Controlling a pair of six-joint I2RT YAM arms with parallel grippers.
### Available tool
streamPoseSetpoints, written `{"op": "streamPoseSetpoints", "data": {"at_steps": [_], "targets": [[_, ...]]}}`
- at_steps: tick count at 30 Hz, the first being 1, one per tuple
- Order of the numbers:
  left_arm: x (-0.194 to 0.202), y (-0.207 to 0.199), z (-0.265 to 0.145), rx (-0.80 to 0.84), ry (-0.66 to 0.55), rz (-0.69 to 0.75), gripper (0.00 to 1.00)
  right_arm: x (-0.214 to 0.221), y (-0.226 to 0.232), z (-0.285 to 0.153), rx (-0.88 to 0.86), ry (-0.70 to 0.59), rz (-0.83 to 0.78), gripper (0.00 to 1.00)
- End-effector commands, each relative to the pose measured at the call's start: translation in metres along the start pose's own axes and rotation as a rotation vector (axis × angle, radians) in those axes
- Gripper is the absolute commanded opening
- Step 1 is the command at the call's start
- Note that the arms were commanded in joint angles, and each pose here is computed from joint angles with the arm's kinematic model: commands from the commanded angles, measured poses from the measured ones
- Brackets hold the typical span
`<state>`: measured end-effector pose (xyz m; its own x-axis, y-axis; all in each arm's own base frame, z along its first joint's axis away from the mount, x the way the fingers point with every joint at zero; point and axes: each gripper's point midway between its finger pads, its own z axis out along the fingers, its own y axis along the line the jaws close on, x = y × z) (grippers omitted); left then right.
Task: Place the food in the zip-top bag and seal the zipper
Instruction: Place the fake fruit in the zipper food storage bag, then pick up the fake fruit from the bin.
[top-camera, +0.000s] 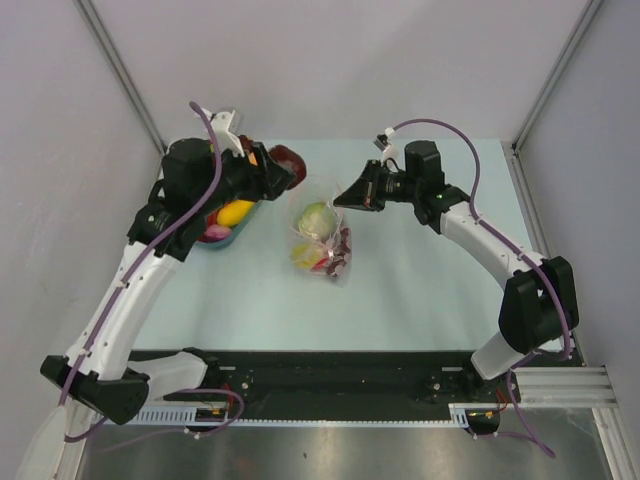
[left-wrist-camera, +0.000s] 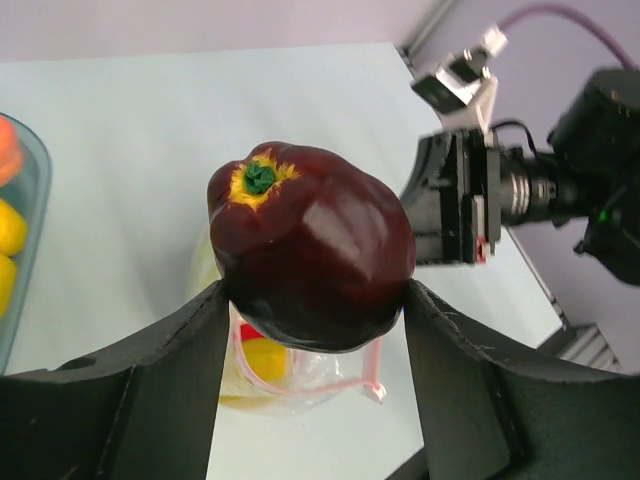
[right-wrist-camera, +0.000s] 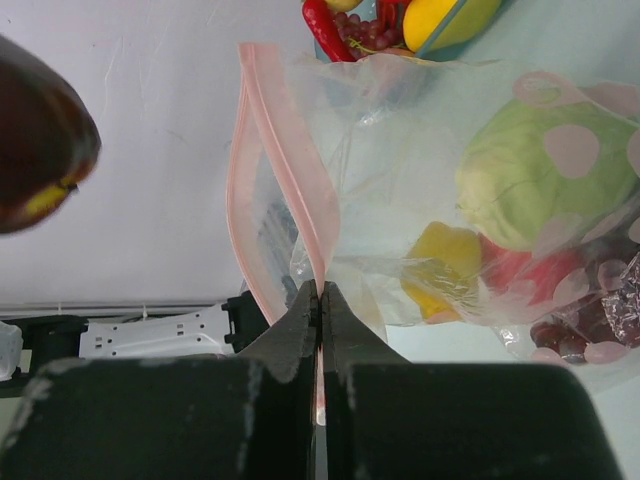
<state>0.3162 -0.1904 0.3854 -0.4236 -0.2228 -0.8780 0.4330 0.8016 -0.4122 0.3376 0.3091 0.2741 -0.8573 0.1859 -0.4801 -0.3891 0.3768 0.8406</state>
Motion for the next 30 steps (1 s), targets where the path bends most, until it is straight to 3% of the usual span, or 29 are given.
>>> {"op": "streamPoseSetpoints", "data": {"at_steps": [1,6,9,12,14,19,23,27,28,30], "targets": [[0.040,-0.004,0.010,0.038,0.103,0.080,0.56,-0.019,0.032,-0.007,-0.065,-0.056,-0.067,0.00],[0.081,-0.008,0.021,0.050,0.211,0.170,0.57,-0.020,0.046,-0.011,-0.099,-0.069,-0.090,0.00],[0.083,-0.003,0.028,0.015,0.234,0.177,0.68,-0.021,0.052,-0.016,-0.097,-0.080,-0.079,0.00],[0.065,-0.006,0.027,0.007,0.203,0.203,0.83,-0.018,0.063,-0.019,-0.117,-0.073,-0.063,0.00],[0.046,-0.011,0.023,0.009,0.168,0.221,0.99,-0.019,0.068,-0.022,-0.128,-0.074,-0.042,0.00],[0.000,-0.016,0.009,-0.017,0.087,0.265,1.00,-0.018,0.077,-0.032,-0.153,-0.068,-0.029,0.00],[-0.025,0.030,-0.001,-0.135,0.045,0.201,1.00,-0.023,0.082,-0.040,-0.158,-0.088,-0.043,0.00],[-0.021,0.095,0.006,-0.181,0.124,0.118,0.99,-0.025,0.050,-0.036,-0.073,-0.079,-0.007,0.00],[-0.017,0.120,0.014,-0.222,0.167,0.121,1.00,-0.025,0.045,-0.036,-0.061,-0.081,-0.018,0.00],[-0.013,0.140,0.022,-0.235,0.223,0.259,1.00,-0.026,0.041,-0.036,-0.047,-0.085,-0.031,0.00]]}}
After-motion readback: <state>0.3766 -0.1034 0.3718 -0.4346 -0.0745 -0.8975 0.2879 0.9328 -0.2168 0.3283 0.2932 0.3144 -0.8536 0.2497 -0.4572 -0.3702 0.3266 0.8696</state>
